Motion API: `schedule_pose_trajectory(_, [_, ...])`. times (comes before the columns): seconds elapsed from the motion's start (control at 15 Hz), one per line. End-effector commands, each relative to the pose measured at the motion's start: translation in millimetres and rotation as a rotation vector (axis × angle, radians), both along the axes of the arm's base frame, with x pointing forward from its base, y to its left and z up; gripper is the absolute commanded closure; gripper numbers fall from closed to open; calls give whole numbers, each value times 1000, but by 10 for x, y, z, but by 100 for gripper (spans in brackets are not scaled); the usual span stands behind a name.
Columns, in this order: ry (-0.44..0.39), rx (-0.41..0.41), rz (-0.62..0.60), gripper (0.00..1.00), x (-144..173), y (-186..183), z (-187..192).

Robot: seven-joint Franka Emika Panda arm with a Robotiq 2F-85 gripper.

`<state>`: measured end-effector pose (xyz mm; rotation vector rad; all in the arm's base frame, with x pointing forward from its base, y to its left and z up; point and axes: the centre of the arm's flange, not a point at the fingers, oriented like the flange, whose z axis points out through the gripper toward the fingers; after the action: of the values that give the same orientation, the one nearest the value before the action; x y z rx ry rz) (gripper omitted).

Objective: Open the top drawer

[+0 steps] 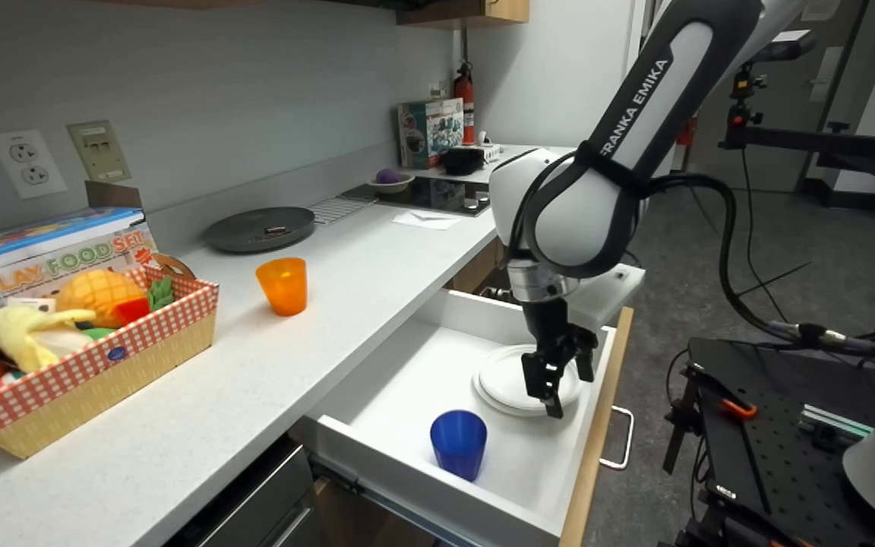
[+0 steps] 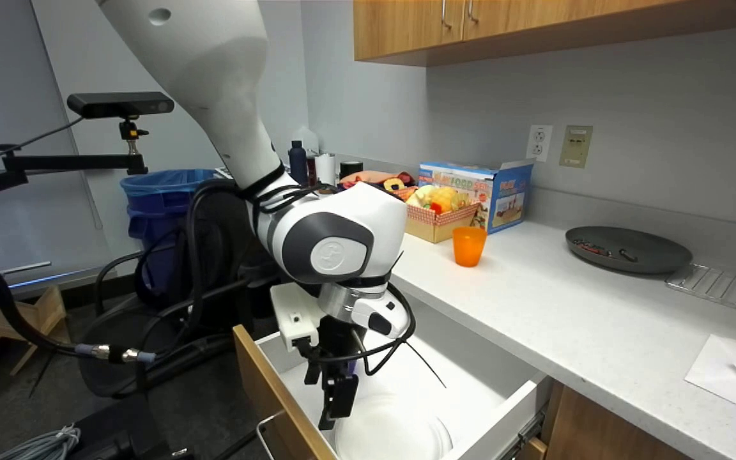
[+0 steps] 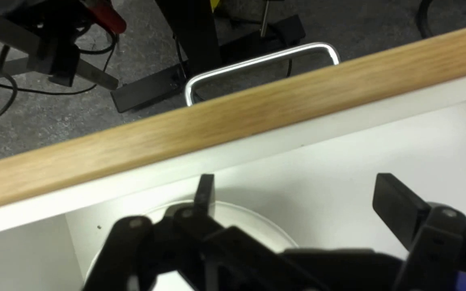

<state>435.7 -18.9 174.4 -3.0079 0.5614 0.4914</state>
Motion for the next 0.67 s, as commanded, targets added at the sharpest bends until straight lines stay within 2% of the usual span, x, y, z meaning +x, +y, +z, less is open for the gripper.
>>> schedule_pose_trajectory(0.0, [39, -43, 13, 0, -164, 130, 314])
schedule_pose_trajectory(0.27, [20, -101, 47, 0, -110, 228, 626])
schedule_pose_trajectory(0.47, [-65, -150, 72, 0, -46, 281, 939])
schedule_pose_trajectory(0.6, [-140, -151, 72, 0, -3, 310, 1159])
